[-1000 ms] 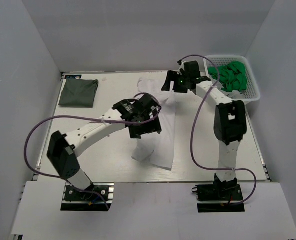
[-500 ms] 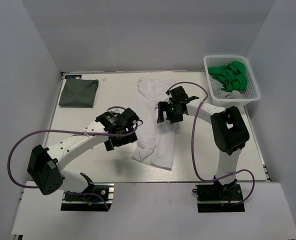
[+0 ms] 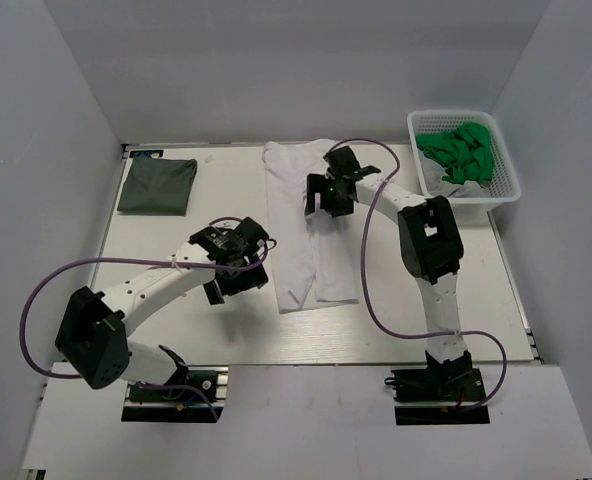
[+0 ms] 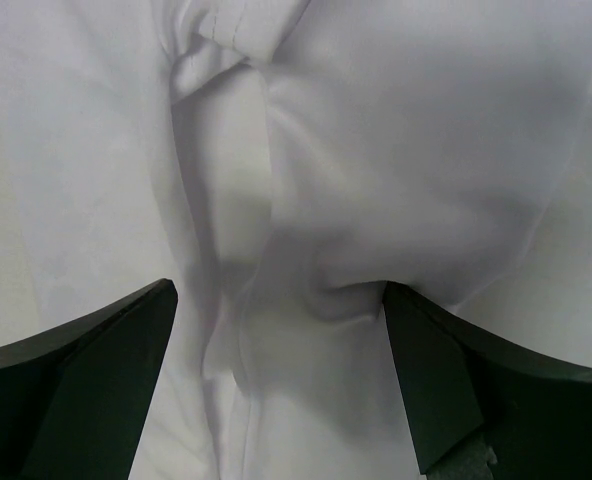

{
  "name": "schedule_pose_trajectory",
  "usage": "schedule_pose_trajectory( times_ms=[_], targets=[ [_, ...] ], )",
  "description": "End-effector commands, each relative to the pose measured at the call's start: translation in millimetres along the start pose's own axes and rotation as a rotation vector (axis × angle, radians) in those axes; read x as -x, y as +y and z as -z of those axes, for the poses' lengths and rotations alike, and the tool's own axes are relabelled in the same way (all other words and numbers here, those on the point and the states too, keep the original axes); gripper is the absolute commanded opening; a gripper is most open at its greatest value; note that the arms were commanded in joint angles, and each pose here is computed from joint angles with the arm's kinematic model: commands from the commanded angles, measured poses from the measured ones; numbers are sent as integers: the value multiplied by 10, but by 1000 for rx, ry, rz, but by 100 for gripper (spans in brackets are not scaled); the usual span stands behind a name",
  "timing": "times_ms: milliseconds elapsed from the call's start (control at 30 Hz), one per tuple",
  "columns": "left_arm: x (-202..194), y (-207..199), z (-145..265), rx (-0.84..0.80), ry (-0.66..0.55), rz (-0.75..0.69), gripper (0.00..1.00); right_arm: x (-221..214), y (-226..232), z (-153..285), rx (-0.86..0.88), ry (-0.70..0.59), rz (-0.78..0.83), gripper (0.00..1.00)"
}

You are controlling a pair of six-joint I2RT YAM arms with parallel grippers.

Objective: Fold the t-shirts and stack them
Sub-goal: Rotate the tshirt 90 degrees, then grab the bottom of the folded rectangular tshirt with both arms

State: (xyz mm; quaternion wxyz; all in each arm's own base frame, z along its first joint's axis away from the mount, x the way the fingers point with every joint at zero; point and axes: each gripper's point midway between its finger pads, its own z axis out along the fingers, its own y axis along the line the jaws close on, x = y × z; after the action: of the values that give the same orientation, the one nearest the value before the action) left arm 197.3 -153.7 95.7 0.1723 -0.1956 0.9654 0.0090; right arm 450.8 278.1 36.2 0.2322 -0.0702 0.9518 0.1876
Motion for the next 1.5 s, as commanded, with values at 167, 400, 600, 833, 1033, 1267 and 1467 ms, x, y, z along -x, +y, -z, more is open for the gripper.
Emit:
schedule_pose_trajectory(
  times_ms=[167,400,600,833,1033,1267,1467],
  targets=[
    [54,-168,-12,-32,17,-40,100,-159,106,542,-14,-34,142,90],
    [384,58,111,58,-106,34,100,-540,350,1385,-154,-114,377,90],
    [619,191,295,81,-167,100,100,-1206,745,1241,-110,26,473,90],
    [414,458,208,103,-144,124,100,-1447,1037,1023,-240,64,613,90],
    [337,536,215,78,-147,150,100,-1654,1064,850,-263,113,621,90],
    [336,507,214,66,-143,153,100,-1682,895,757,-364,104,578,90],
    [330,508,196,74,-138,150,100,-1773,708,819,-438,120,533,90]
  ],
)
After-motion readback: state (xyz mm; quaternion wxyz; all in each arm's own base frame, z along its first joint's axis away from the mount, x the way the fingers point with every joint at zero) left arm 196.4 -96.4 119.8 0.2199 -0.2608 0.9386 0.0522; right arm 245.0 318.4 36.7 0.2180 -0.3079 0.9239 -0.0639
